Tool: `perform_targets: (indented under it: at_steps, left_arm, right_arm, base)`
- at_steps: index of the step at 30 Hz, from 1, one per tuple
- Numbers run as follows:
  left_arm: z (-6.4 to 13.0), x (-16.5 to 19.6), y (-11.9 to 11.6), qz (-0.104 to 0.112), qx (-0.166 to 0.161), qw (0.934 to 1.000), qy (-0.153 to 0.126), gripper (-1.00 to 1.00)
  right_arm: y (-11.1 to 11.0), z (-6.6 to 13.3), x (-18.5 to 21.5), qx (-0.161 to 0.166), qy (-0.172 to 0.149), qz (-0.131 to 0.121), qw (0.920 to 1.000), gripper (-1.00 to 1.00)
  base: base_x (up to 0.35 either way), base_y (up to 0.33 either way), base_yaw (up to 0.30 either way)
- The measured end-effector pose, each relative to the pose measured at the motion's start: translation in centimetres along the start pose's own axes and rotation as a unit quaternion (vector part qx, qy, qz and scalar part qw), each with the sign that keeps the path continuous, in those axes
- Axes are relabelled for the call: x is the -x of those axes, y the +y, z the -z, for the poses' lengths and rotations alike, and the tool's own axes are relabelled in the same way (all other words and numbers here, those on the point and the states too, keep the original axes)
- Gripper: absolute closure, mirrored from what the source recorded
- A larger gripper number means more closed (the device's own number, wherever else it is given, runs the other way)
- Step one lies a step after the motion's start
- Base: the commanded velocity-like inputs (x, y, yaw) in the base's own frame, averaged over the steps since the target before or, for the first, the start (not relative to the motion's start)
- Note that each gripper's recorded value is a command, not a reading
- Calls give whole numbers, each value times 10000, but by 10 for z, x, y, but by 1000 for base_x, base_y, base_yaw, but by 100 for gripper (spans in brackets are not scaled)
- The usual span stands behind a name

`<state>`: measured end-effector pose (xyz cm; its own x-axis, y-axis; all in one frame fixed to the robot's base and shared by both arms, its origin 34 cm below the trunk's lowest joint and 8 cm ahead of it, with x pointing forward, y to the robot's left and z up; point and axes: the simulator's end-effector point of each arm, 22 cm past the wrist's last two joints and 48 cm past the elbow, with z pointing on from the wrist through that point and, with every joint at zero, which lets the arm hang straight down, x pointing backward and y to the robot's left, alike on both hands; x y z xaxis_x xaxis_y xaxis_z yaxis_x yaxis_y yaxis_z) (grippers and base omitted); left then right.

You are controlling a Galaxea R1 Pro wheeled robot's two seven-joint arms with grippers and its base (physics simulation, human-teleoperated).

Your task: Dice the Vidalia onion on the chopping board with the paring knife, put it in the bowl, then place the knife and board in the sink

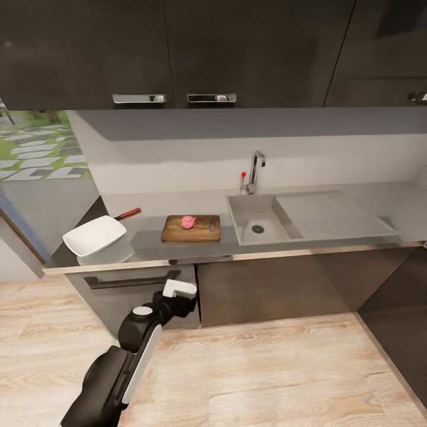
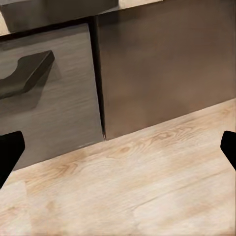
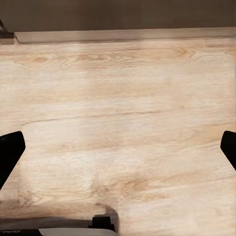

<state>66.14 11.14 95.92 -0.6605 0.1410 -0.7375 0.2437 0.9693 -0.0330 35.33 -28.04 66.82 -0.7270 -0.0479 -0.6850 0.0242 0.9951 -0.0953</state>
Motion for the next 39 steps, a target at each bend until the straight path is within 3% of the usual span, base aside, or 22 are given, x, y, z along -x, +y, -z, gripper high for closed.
perform_targets:
  at_steps: [5, 17, 24, 28, 32, 39]
  left_arm:
    - [4, -29, -4, 134, -18, 9995, -271, -100]
    - [32, -122, -7, 332, 12, 9981, -521, -100]
    - [62, -172, -2, 332, 63, 9965, -763, -100]
    - [92, -205, -2, 353, 78, 9941, -1026, -100]
    - [108, -241, 0, 324, 92, 9940, -1041, -100]
    - [116, -307, 19, 235, 262, 9957, -859, -100]
  right_arm:
    - [-1, 0, 0, -10, 0, -3, 10000, -100]
    - [-2, 0, 0, -22, -2, -2, 10000, -100]
    - [-10, -2, 5, -81, -70, 26, 9999, -100]
    - [-12, -2, 4, -84, -63, 39, 9999, -100]
    - [-11, -2, 4, -65, -64, 36, 10000, -100]
    - [-8, -2, 5, -54, -80, 18, 10000, -100]
  base:
    - [0, 0, 0]
    - [0, 0, 0]
    - [0, 0, 0]
    - [0, 0, 0]
    - [0, 0, 0]
    - [0, 0, 0]
